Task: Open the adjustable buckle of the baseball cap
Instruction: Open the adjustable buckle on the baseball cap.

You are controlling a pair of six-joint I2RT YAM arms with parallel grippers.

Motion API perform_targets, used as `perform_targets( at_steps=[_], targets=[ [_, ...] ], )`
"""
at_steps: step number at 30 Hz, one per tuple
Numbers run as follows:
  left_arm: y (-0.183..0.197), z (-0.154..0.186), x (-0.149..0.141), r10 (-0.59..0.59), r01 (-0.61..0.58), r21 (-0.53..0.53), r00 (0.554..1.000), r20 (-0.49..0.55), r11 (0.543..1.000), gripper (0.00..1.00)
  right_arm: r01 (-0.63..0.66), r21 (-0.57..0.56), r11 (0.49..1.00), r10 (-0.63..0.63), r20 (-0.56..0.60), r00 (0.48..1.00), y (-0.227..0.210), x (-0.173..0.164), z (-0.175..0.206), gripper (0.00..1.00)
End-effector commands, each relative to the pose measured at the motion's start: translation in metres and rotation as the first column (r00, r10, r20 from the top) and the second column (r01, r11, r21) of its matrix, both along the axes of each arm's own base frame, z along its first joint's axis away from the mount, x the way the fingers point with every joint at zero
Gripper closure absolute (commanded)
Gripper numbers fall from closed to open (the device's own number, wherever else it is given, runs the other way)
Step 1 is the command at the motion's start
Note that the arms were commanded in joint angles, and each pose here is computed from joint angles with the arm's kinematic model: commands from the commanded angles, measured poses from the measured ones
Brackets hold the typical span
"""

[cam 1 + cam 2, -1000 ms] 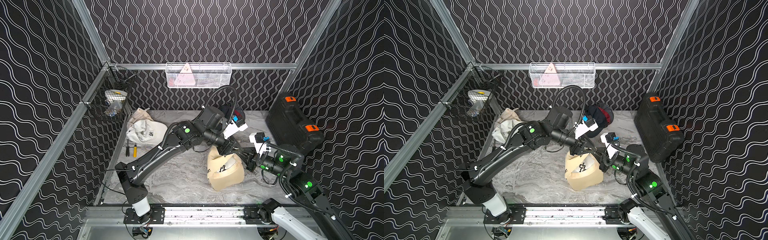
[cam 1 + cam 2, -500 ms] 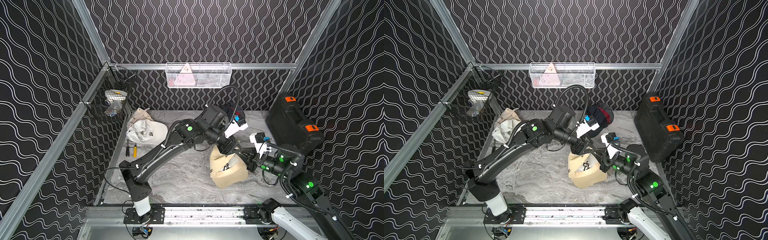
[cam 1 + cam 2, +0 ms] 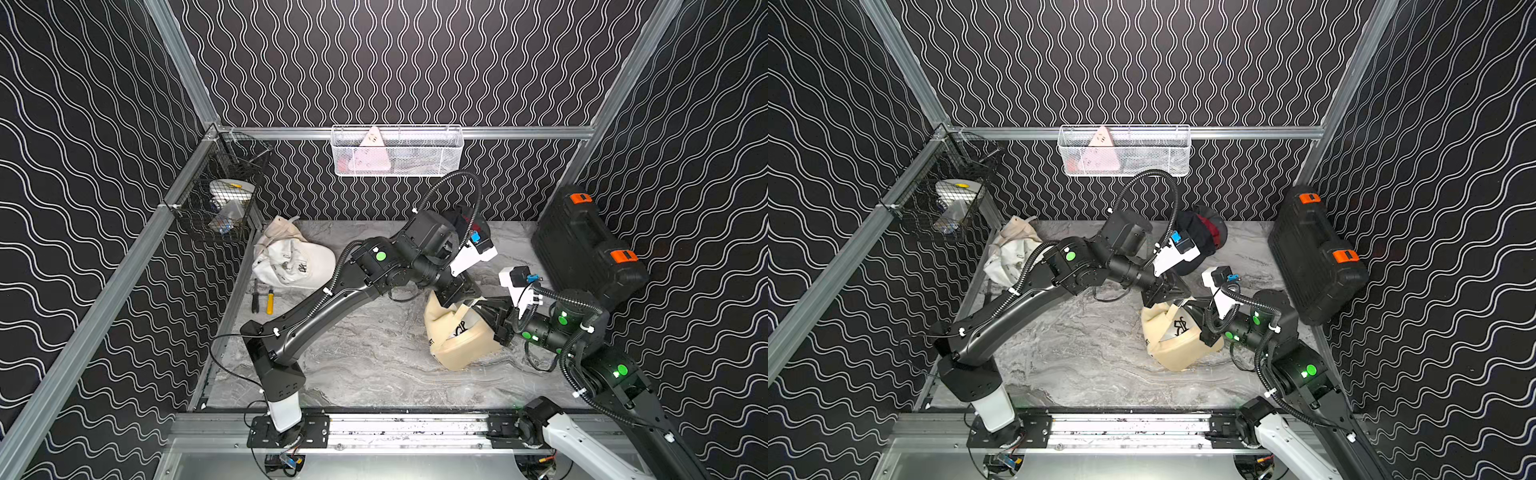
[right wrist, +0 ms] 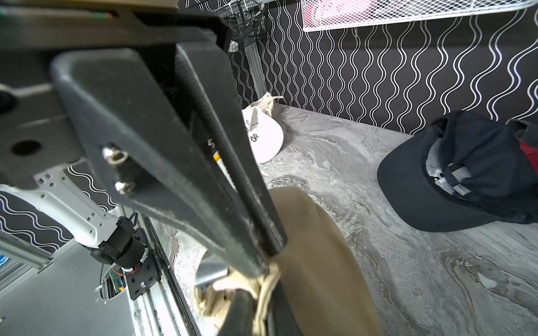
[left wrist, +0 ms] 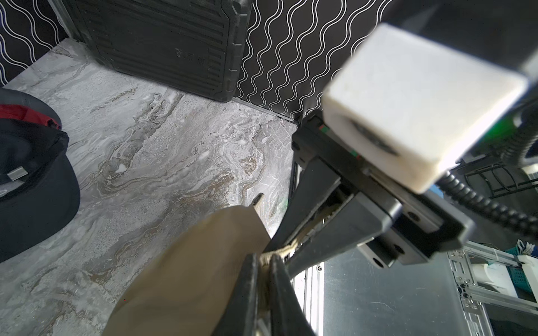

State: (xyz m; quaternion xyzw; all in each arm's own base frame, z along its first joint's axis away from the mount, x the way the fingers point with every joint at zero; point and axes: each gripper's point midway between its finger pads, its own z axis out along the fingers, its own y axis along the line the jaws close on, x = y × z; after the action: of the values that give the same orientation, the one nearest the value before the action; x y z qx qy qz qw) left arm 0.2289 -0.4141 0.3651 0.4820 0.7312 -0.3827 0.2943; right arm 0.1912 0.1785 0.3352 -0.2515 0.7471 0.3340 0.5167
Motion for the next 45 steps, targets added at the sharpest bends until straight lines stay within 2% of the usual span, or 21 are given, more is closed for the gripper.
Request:
perform_targets(
  at_steps=[1,5,14,27,30,35,37,38,40,43,45],
  targets=[
    [0.004,-0.002,-0.004,-0.009,0.009,0.010,1.000,0.000,1.000,0.93,-0.009,0.047,0.999,0.006,0.074,0.997,0.003,0.002,0.021,0.96],
    [0.008,0.003,-0.006,0.001,-0.001,-0.009,1.000,0.014,1.000,1.00,0.006,0.040,0.999,-0.008,0.066,0.998,0.001,0.003,0.018,0.95],
    [0.014,0.014,-0.010,0.008,-0.007,-0.030,0.999,0.037,1.000,1.00,0.019,0.034,0.999,-0.021,0.064,0.998,0.000,0.006,0.016,0.94],
    [0.021,0.033,-0.015,0.032,-0.025,-0.100,0.997,0.070,0.995,1.00,0.020,0.024,1.000,-0.022,0.048,0.999,0.000,0.007,0.008,0.78],
    [0.022,0.036,-0.016,0.032,-0.023,-0.118,0.997,0.073,0.993,1.00,0.022,0.027,0.999,-0.023,0.051,0.998,0.000,0.007,0.008,0.79],
    [0.022,0.041,-0.017,0.039,-0.027,-0.148,0.996,0.077,0.989,1.00,0.014,0.044,0.999,-0.017,0.050,0.999,0.001,0.005,0.010,0.90],
    [0.023,0.043,-0.017,0.043,-0.030,-0.154,0.996,0.079,0.988,1.00,0.012,0.045,0.999,-0.014,0.045,0.999,0.001,0.005,0.008,0.90],
    [0.023,0.044,-0.017,0.042,-0.029,-0.157,0.996,0.081,0.987,1.00,0.012,0.044,0.999,-0.014,0.044,0.999,0.001,0.005,0.008,0.88],
    [0.023,0.045,-0.018,0.041,-0.027,-0.161,0.996,0.083,0.987,1.00,0.014,0.042,0.999,-0.016,0.046,0.999,0.000,0.004,0.007,0.76],
    [0.023,0.046,-0.018,0.037,-0.023,-0.162,0.996,0.081,0.987,1.00,0.012,0.047,0.999,-0.015,0.060,0.998,-0.001,0.001,0.010,0.63],
    [0.022,0.046,-0.019,0.031,-0.018,-0.162,0.996,0.079,0.987,1.00,0.010,0.045,0.999,-0.013,0.064,0.998,-0.001,0.001,0.010,0.59]
  ],
)
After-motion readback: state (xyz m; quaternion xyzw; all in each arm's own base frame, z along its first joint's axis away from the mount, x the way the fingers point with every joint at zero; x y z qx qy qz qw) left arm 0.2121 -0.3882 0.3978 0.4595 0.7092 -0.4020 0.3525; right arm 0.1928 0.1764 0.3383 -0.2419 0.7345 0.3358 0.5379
